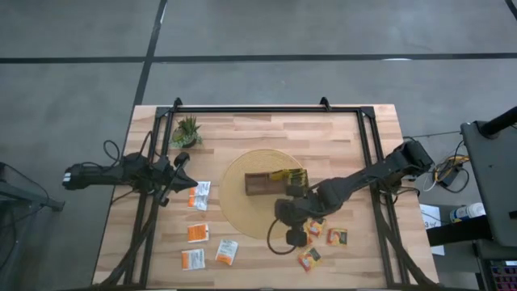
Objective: Pick & Place Tea
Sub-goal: Put the orange tea bag into the middle of the wooden organizer
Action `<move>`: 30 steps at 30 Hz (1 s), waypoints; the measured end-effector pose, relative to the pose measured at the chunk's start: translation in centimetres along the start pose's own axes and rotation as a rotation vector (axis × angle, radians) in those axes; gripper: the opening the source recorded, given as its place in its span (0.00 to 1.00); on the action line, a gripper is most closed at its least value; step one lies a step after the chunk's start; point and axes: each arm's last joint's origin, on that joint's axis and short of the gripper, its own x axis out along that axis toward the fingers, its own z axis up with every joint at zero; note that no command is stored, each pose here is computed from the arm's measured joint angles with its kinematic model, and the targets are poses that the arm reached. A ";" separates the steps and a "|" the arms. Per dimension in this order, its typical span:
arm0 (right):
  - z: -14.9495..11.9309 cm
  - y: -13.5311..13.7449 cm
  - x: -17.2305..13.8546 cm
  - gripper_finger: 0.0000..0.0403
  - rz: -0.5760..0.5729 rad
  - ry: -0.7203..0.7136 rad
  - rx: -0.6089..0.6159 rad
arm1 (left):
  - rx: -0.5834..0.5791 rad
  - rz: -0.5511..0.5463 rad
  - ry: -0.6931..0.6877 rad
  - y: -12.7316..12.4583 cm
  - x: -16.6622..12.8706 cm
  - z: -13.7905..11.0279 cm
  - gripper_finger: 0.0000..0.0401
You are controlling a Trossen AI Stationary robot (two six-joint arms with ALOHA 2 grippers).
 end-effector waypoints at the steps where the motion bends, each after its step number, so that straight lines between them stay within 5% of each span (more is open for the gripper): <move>1: -0.1 0.1 0.0 0.02 0.008 0.005 0.014 | 0.000 0.000 0.000 0.0 0.0 0.0 0.00; 30: -3.9 6.2 -0.7 0.02 0.078 0.047 0.316 | 0.000 0.000 0.000 0.0 0.0 0.0 0.00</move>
